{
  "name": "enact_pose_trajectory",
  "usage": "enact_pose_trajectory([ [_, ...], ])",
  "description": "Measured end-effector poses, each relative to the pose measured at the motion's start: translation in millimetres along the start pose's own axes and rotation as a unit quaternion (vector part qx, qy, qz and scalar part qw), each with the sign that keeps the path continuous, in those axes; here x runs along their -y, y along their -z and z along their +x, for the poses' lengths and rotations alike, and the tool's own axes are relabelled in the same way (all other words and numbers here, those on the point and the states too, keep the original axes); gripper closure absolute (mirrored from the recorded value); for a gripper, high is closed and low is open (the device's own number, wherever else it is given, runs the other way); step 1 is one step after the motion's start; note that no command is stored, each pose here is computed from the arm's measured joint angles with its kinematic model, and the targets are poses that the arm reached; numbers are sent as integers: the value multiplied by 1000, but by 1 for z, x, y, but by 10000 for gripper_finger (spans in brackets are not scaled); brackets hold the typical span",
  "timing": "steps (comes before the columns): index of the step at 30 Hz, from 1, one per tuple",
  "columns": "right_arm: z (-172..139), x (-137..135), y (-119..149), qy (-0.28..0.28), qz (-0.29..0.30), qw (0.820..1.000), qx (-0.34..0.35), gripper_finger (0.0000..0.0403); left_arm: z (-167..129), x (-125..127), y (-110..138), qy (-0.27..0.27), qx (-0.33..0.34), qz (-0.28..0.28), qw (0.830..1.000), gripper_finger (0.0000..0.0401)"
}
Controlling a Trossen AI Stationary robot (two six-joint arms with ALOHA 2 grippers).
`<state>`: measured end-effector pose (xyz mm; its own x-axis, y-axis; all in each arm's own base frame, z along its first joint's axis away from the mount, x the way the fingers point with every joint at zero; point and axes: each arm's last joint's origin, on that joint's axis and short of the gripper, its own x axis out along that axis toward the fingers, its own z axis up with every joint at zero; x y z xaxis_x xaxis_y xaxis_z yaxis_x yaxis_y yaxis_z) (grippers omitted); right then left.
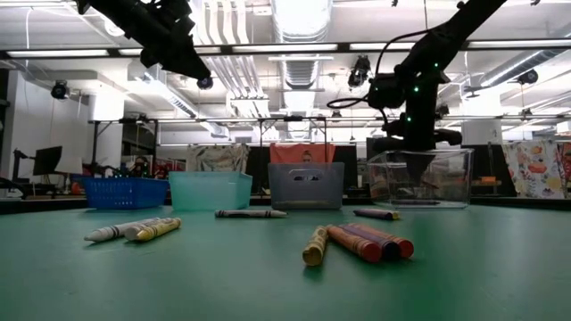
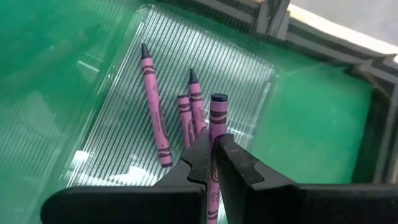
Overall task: Sort crayons
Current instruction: Put the violet crayon into the transparent bin
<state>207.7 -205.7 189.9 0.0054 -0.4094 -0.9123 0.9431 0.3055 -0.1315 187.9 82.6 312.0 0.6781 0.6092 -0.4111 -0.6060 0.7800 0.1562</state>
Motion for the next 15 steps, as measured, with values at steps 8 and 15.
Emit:
enact_pose_trajectory([
  [8,3,-1,2,-13,7,1000,-5,390,0,0,0,0,0,0,1000,278],
  [15,3,-2,3,-33,7,999,-15,390,0,0,0,0,0,0,1000,278],
])
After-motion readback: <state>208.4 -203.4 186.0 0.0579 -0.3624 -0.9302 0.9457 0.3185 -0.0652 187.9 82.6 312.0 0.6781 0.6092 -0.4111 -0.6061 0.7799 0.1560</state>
